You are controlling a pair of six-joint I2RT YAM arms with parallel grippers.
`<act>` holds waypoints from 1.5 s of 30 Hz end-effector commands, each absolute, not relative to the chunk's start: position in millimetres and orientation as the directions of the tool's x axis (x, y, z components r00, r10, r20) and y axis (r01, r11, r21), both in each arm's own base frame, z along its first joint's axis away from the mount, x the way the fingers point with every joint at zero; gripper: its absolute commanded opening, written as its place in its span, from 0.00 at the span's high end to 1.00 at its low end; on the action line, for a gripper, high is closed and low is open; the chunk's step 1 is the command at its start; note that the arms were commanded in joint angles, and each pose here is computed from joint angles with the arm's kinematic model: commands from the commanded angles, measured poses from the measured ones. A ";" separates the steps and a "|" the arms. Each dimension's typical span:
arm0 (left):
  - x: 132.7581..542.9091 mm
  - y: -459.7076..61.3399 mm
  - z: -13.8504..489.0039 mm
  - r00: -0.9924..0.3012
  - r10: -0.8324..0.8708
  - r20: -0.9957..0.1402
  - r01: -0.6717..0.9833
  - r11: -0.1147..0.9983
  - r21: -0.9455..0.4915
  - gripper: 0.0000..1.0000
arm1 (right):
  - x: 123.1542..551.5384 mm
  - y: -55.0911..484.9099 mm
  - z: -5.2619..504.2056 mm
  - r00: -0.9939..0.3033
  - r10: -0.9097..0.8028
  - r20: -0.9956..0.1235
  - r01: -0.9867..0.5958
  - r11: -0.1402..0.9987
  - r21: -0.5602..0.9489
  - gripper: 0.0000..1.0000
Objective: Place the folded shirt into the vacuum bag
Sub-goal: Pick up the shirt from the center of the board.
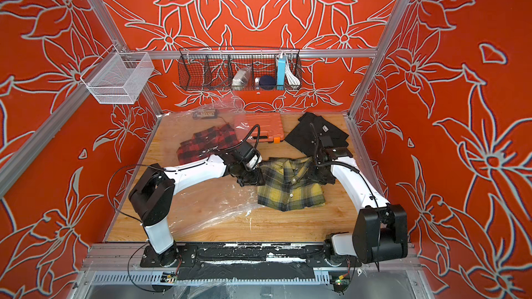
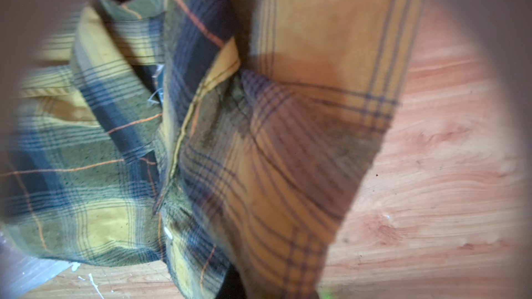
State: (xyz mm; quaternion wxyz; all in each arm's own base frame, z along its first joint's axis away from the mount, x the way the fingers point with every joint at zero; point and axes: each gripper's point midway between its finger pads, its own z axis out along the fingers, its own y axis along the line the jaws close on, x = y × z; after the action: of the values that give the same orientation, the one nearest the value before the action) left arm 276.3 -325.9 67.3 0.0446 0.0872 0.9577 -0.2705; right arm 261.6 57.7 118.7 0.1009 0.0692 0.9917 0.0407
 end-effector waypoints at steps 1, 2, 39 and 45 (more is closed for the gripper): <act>277.6 -353.7 59.1 -0.980 0.148 -0.137 0.200 0.782 -0.591 0.65 | 266.1 73.7 134.0 -0.971 0.116 -0.209 0.103 0.992 0.071 1.00; 276.7 -359.7 55.8 -0.980 0.151 -0.131 0.200 0.770 -0.606 0.66 | 268.4 84.7 135.9 -0.973 0.102 -0.206 0.087 0.993 0.083 1.00; 258.9 -218.9 141.5 -0.968 -0.010 -0.250 0.125 0.845 -0.520 0.69 | 231.3 174.3 14.7 -0.942 -0.298 0.154 -0.319 0.939 -0.132 0.06; 254.0 -209.1 145.8 -0.962 0.004 -0.273 0.141 0.864 -0.484 0.68 | 242.6 152.0 25.0 -0.965 -0.239 0.106 -0.245 0.968 -0.052 0.65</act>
State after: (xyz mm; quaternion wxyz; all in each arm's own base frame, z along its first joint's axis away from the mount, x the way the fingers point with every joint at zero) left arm 258.6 -218.6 139.8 0.1214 0.0270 0.9538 -0.2734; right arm 257.5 189.4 31.2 -0.0072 -0.1399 0.9901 -0.0055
